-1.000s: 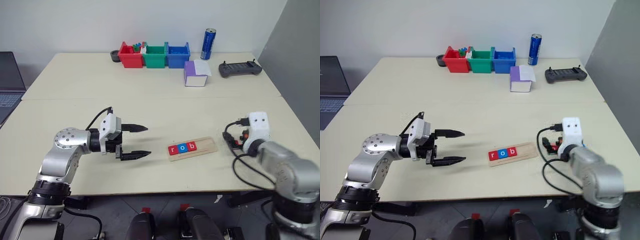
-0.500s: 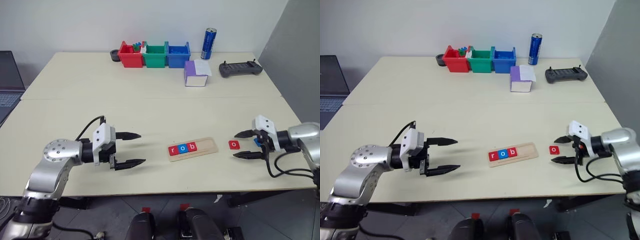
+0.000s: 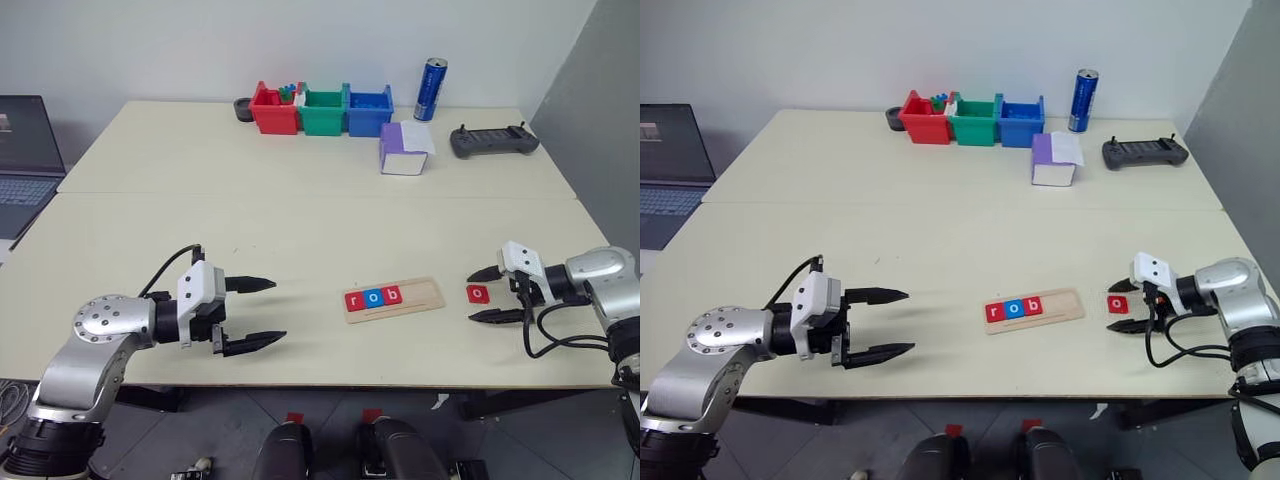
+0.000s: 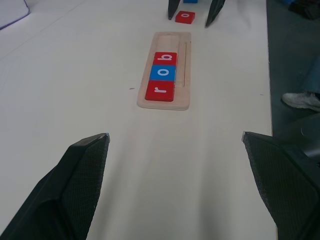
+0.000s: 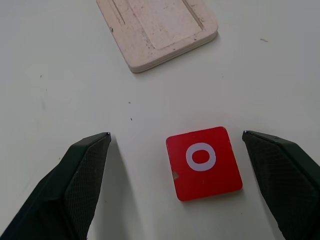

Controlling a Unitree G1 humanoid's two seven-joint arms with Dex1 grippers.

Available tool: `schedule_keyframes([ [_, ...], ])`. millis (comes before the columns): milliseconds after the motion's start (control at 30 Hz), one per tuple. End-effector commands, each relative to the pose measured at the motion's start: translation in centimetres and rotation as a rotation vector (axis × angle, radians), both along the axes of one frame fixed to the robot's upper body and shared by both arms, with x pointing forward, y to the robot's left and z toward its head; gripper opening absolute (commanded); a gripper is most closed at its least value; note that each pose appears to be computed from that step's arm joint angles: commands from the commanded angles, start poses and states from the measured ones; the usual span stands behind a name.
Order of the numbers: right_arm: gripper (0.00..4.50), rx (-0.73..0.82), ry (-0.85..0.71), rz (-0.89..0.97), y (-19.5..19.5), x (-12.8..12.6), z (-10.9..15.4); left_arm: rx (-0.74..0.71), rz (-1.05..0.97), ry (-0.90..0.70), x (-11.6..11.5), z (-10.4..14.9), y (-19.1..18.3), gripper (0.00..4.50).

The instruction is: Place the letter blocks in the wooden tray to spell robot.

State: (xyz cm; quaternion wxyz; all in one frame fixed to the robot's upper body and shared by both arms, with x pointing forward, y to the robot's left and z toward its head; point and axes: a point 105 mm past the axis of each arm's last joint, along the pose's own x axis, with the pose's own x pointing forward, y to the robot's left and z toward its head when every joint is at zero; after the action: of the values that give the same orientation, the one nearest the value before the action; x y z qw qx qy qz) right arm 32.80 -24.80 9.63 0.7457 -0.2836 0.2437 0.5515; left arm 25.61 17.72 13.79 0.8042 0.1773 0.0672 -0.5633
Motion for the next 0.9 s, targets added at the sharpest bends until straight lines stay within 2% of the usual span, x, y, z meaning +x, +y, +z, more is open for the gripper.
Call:
schedule_keyframes([
  [33, 4.48, -0.023, -0.042, 0.019, 0.1, 0.6, 0.6, 0.005, -0.010, -0.048, 0.1, 1.3, 0.0, 4.50],
  [367, 4.48, -0.074, -0.040, -0.016, -1.3, 1.0, -0.4, 0.012, -0.015, -0.060, 0.2, 1.9, 0.0, 4.50],
  [500, 3.55, -0.075, -0.018, 0.000, -1.4, 0.8, -0.8, 0.013, -0.015, -0.065, 0.2, 2.1, -0.1, 4.50],
  [600, 2.48, -0.054, -0.011, 0.018, -1.0, 0.7, -0.6, 0.012, -0.020, -0.063, 0.2, 2.2, -0.2, 4.50],
  [700, 1.50, -0.032, -0.027, 0.076, -0.2, 0.4, 1.1, 0.018, -0.022, -0.061, 0.2, 2.2, -0.2, 4.50],
  [833, 1.46, 0.057, -0.090, 0.232, 4.2, -0.5, 5.9, 0.024, -0.015, -0.071, 0.2, 2.8, 0.0, 4.50],
  [900, 1.46, 0.087, -0.084, 0.330, 7.2, -1.5, 6.6, 0.026, -0.012, -0.071, 0.1, 3.0, 0.2, 4.50],
])
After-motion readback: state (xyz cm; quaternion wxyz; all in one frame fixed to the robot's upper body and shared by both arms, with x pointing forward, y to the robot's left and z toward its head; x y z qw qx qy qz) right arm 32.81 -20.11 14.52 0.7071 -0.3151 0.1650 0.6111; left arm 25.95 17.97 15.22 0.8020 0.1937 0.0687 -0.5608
